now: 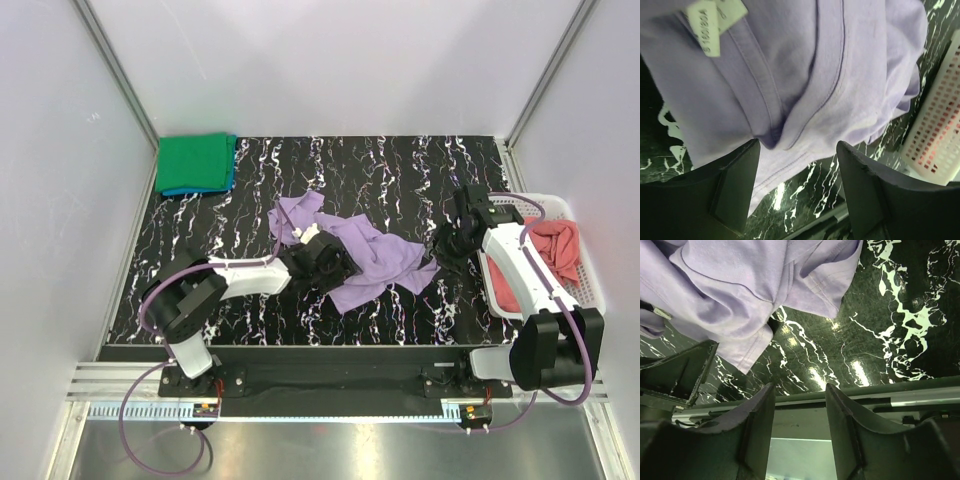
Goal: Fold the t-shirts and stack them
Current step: Flatten the tshirt out
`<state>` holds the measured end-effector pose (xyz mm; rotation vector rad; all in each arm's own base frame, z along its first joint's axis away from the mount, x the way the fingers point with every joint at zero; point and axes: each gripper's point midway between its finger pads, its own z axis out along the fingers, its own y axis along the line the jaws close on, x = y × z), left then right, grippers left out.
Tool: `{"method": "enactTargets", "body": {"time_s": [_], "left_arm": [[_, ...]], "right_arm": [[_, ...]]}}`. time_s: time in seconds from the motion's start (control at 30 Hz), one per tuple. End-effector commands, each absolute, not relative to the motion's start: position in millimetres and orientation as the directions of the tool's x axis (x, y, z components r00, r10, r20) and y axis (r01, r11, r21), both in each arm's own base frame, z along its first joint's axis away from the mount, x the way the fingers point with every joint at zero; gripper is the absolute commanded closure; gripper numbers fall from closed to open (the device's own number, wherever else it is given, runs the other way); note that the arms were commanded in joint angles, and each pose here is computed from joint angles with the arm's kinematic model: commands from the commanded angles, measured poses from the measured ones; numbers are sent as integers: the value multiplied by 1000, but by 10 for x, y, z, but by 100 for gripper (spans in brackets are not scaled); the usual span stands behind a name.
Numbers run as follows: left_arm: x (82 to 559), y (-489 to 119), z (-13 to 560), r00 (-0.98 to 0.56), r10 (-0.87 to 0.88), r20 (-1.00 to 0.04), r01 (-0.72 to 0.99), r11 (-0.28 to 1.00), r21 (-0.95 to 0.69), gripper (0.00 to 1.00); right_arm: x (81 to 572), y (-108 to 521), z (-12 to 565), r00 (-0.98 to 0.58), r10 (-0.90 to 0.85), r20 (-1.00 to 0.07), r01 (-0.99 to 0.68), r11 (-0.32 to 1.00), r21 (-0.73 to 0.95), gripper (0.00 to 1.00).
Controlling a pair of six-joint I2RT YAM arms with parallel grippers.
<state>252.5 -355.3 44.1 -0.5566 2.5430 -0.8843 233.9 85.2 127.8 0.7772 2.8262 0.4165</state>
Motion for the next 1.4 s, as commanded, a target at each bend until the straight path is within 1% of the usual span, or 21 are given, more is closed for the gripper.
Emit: {"method": "enactTargets", "body": {"time_s": [0.0,0.17,0.2,0.27,0.3,0.37,0.4,0.47,0.53,0.6,0.67,0.73,0.77,0.8,0.83,0.93,1.03,1.17,1.27,1.37], "left_arm": [[2721,-3584,534,-803,-526,-281,-242,718,-652,32],[2718,-3608,517,-801,-536,-267,-252,707,-661,33],[2735,-3615,540,-798,-538,-272,-248,704,-665,34],[2764,-3651,589,-795,-540,-277,-236,695,-679,40],[2766,-3666,594,-797,-539,-273,-235,692,-682,46],[2786,-3708,638,-799,-536,-272,-228,688,-689,55],[2785,-3728,653,-803,-532,-268,-223,686,-693,70],[2770,-3778,714,-816,-522,-249,-215,673,-707,86],[2747,-3813,817,-832,-503,-233,-204,668,-716,100],[2794,-3776,1063,-831,-498,-248,-175,657,-733,100],[2827,-3641,1181,-836,-483,-259,-165,672,-722,100],[2799,-3520,1333,-853,-462,-244,-162,678,-717,100],[2869,-3384,1358,-847,-465,-258,-165,691,-703,100],[2881,-3293,1483,-840,-469,-273,-155,689,-708,100],[2865,-3172,1475,-840,-466,-278,-166,709,-686,100],[2978,-2739,1624,-809,-473,-350,-160,749,-643,100],[3028,-2460,1668,-795,-478,-373,-169,766,-620,100],[3039,-2280,1701,-789,-475,-390,-170,779,-604,100],[3055,-2194,1661,-789,-479,-386,-184,783,-595,100],[3095,-2127,1648,-781,-488,-389,-191,780,-595,100]], "right_arm": [[2433,765,1339,-841,511,-177,444,839,313,48],[2413,729,1334,-840,511,-182,447,842,301,48],[2399,719,1331,-841,509,-183,447,844,295,48],[2383,703,1317,-839,512,-182,452,844,288,48],[2383,701,1318,-838,512,-188,451,844,290,48],[2360,687,1270,-834,523,-177,465,838,284,49],[2370,687,1250,-829,532,-176,474,833,286,50],[2349,648,1145,-818,553,-159,503,821,270,51],[2397,644,1070,-801,580,-145,531,802,275,54],[2500,657,1011,-785,602,-144,548,785,290,55],[2594,687,979,-777,614,-140,554,773,309,56],[2708,716,864,-770,628,-117,573,759,309,56],[2746,725,832,-768,631,-111,578,757,306,55],[2800,732,748,-761,641,-98,592,748,299,53],[2821,740,718,-758,646,-93,597,744,301,52],[2839,763,607,-748,659,-76,612,730,305,48],[2833,774,518,-744,663,-78,613,725,313,46],[2834,841,431,-753,656,-56,606,724,331,45],[2803,884,397,-770,635,-63,590,745,310,44],[2703,864,315,-770,635,-55,605,755,253,44]]}}
